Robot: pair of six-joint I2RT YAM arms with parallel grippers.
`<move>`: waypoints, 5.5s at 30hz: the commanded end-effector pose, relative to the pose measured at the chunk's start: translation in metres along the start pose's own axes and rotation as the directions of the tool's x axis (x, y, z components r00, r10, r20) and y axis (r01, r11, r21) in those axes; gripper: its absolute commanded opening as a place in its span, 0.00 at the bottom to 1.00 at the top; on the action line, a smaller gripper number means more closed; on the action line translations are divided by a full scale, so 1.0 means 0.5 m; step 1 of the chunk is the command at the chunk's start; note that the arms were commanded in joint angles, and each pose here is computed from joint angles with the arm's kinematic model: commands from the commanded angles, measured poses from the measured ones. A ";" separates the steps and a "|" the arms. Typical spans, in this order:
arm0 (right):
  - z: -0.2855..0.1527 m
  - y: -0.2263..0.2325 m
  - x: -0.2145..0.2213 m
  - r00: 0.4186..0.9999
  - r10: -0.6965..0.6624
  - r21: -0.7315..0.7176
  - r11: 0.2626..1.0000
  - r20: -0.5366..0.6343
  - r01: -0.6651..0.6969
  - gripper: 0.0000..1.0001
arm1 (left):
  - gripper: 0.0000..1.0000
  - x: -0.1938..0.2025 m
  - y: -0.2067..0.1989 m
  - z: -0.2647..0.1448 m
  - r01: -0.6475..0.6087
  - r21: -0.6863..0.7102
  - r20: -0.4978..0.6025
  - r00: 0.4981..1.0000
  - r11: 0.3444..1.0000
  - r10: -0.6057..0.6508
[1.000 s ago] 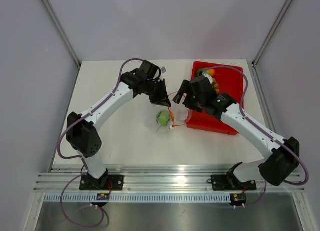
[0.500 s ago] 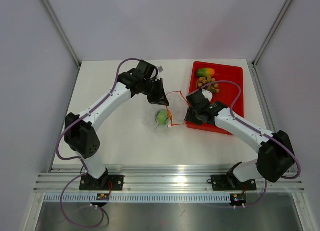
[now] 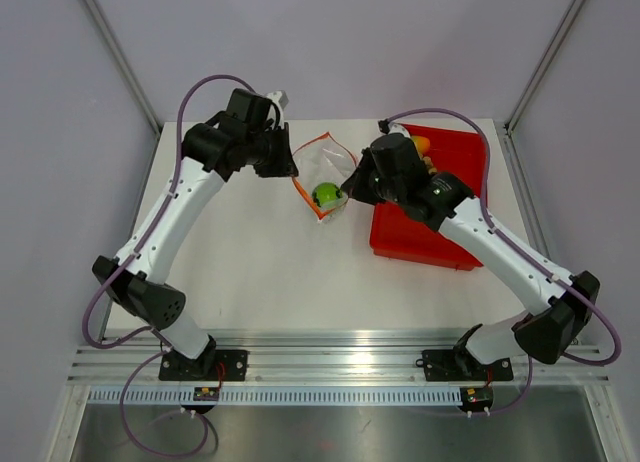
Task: Place the food in the zip-top bag and seal the zipper
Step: Adjust the zipper food storage bag at the center of the board, then adjust the fake fruit in the bin, then pick up the fake fruit from the bin.
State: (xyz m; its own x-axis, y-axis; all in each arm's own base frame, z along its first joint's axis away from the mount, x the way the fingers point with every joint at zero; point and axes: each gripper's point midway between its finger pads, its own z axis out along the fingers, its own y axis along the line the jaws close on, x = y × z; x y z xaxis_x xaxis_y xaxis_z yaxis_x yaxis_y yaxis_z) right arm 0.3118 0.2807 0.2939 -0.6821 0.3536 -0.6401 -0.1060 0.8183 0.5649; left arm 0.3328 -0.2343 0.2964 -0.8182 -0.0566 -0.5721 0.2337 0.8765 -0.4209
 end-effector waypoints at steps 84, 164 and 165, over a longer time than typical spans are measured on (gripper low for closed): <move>0.311 -0.556 -0.332 0.949 0.231 0.503 0.807 0.214 -0.310 0.82 | 0.00 0.052 0.064 0.096 -0.095 -0.066 -0.060 0.994 0.993 0.091; 0.153 -0.502 -0.163 0.972 0.125 0.357 0.914 0.200 -0.191 0.35 | 0.00 0.070 0.008 0.180 -0.108 -0.028 -0.097 0.990 0.994 0.105; 0.142 -0.505 -0.153 0.974 0.122 0.367 0.911 0.191 -0.186 0.35 | 0.00 0.076 0.003 0.191 -0.103 -0.016 -0.114 0.988 0.995 0.101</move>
State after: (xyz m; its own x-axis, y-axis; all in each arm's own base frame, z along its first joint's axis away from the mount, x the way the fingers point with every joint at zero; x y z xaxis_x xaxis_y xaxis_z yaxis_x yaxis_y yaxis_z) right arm 0.4554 0.0866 0.1435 -0.5670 0.5649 -0.5995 0.3266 0.8223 0.4660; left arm 0.3465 -0.2610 0.1944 -0.8547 0.0980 -0.5098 0.2887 0.9059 -0.3099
